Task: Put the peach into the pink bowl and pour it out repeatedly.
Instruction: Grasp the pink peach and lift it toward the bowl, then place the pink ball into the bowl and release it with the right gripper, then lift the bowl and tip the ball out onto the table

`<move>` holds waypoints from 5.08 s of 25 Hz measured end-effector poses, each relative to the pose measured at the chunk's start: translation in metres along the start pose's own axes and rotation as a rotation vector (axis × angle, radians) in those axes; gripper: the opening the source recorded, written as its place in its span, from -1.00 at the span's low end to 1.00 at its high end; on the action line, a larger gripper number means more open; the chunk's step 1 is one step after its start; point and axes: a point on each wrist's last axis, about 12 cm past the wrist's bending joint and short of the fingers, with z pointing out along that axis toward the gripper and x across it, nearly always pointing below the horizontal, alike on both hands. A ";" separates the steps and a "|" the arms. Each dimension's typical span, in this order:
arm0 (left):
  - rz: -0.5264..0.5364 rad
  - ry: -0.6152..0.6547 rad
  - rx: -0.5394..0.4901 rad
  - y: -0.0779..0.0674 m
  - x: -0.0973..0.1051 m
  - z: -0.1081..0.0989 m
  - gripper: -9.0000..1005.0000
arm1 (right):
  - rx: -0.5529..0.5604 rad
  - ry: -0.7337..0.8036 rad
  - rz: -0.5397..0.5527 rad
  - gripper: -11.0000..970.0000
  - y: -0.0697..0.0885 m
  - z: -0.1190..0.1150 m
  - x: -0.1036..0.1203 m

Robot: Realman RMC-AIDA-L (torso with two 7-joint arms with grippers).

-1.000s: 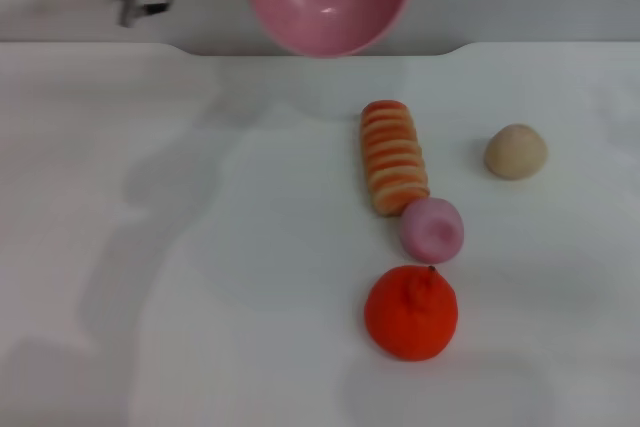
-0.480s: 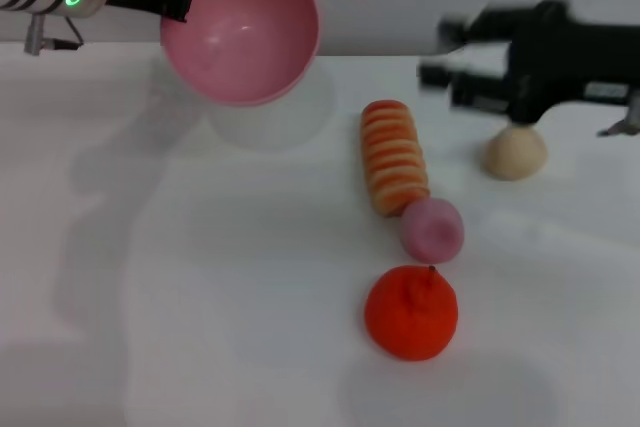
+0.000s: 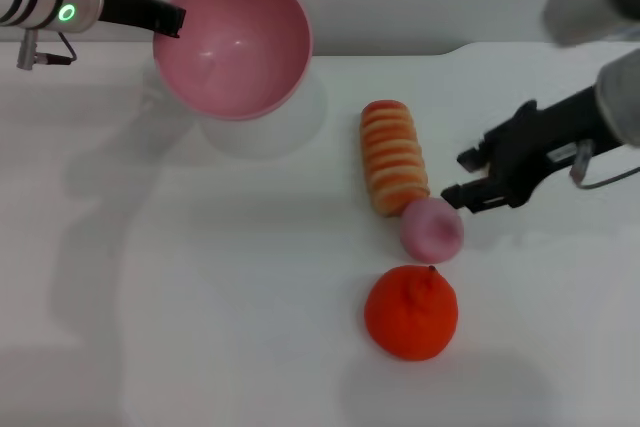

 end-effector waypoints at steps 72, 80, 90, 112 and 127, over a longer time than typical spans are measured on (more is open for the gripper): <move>0.182 0.122 0.241 -0.081 -0.012 0.014 -0.92 | 0.277 -0.295 -0.276 -0.89 0.027 0.011 -0.068; 0.192 0.100 0.235 -0.083 -0.019 0.015 -0.92 | 0.304 -0.304 -0.274 -0.65 0.021 0.012 -0.066; 0.193 0.050 0.187 -0.076 -0.023 0.016 -0.92 | 0.490 -0.420 -0.125 -0.04 -0.015 -0.015 -0.038; 0.621 -0.321 0.051 -0.147 -0.036 0.035 -0.92 | 0.893 -0.766 0.330 0.00 -0.061 -0.031 0.060; 0.598 -0.317 0.041 -0.141 -0.026 0.035 -0.92 | 0.950 -0.817 0.324 0.00 -0.055 -0.010 0.032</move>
